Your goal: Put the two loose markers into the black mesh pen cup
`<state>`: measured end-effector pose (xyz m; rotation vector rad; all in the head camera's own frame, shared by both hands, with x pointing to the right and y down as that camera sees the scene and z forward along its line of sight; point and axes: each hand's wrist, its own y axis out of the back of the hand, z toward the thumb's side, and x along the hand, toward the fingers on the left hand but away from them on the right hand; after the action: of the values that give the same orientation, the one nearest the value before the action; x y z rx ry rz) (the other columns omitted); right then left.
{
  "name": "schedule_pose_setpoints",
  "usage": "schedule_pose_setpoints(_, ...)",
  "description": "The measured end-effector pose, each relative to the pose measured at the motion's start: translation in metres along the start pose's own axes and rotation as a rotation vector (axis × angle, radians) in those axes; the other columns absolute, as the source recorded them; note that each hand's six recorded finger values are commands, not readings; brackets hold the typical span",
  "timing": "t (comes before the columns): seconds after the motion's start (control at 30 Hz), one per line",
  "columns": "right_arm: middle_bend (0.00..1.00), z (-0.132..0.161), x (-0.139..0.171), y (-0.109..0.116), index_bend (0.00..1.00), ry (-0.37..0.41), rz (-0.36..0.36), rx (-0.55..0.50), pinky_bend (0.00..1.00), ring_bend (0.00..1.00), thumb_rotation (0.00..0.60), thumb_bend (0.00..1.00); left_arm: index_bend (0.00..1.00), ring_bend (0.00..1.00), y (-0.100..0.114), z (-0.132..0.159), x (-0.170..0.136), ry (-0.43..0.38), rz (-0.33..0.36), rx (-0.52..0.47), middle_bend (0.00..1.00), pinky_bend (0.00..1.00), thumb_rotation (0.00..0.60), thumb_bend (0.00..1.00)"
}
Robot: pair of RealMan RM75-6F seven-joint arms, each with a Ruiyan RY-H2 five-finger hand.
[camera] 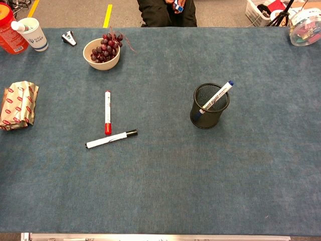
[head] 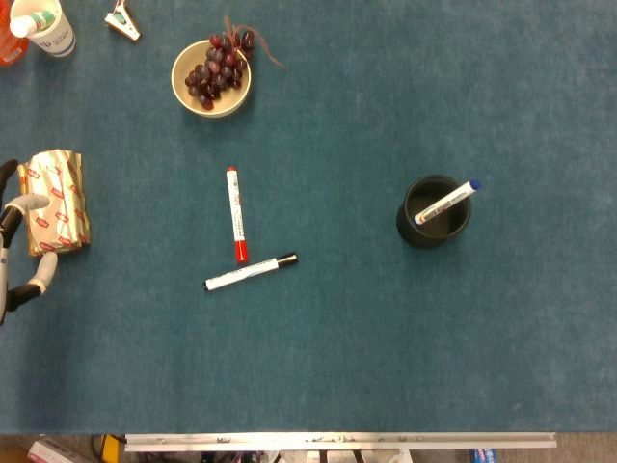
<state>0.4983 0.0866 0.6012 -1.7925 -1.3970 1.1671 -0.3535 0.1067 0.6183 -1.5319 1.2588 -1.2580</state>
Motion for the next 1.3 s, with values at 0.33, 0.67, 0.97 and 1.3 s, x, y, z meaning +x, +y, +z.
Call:
schedule_pose_setpoints(0.33,0.28,0.008,-0.009,-0.015,0.33,0.041,0.051,-0.105,0.16,0.13,0.6,0.0,0.31,0.0,-0.001,0.0,-0.002,0.0,-0.01,-0.003,0.08,0.0,0.6,0.27)
schedule_pose_setpoints(0.67,0.33,0.006,-0.03,-0.043,0.33,0.058,0.121,-0.36,0.17,0.15,0.6,0.0,0.31,0.0,0.001,-0.002,-0.005,-0.002,-0.011,0.005,0.08,0.0,0.6,0.27)
schedule_pose_setpoints(0.97,0.35,0.01,-0.058,-0.086,0.33,0.092,0.183,-0.423,0.18,0.16,0.6,0.0,0.31,0.0,0.001,0.0,-0.005,-0.007,-0.013,0.006,0.08,0.0,0.6,0.27)
schedule_pose_setpoints(1.3,0.35,0.022,-0.083,-0.143,0.33,0.129,0.281,-0.399,0.18,0.16,0.6,0.0,0.31,0.0,0.002,-0.002,-0.008,0.003,-0.023,-0.002,0.08,0.0,0.6,0.27)
